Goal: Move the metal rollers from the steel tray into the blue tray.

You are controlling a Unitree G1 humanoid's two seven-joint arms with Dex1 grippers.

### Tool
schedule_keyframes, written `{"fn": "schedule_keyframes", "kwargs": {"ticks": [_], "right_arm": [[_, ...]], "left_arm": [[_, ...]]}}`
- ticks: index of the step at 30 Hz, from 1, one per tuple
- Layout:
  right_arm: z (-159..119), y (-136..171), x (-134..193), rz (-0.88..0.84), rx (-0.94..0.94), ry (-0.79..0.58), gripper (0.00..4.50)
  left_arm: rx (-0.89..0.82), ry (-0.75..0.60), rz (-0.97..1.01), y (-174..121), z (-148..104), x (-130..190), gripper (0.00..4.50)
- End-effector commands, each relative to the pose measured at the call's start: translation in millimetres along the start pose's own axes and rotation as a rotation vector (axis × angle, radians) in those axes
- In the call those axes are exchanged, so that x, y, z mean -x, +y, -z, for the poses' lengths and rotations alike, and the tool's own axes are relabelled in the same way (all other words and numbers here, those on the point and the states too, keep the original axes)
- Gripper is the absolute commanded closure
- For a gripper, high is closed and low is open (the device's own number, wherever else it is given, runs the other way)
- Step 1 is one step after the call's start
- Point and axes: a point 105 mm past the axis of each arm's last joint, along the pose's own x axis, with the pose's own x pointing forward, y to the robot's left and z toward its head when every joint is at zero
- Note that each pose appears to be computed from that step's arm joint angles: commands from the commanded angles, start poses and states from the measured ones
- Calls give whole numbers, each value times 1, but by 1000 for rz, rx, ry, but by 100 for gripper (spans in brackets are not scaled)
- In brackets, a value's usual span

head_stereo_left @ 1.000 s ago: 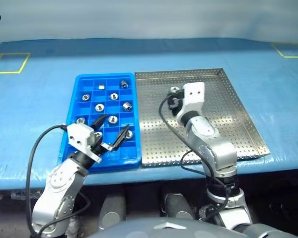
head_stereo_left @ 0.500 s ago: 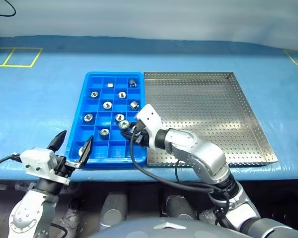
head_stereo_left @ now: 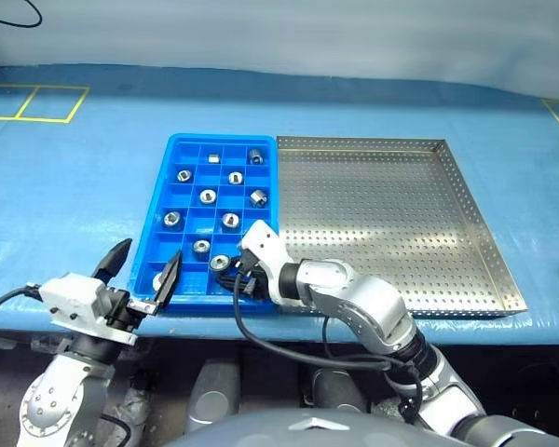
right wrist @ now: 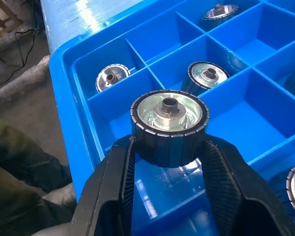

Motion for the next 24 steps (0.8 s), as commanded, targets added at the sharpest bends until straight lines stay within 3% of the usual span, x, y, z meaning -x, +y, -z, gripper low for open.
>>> {"fn": "schedule_keyframes", "kwargs": {"ticks": [1,6,11,15,24], "right_arm": [[11,-1,1,4,-32,44,151],[-10,-5,14,25,-41,-59,7],[-50,-13,46,76,-35,-280,7],[-64,-38,76,288,42,-391,7],[-27,-96,120,673,112,-298,7]], "left_arm": [[-10,-14,50,-7,-6,-3,0],[-10,-16,92,-9,-6,-13,0],[26,-130,65,1,-23,-32,0],[75,-185,29,16,-34,-52,0],[-150,-19,-90,42,-10,-100,0]]}}
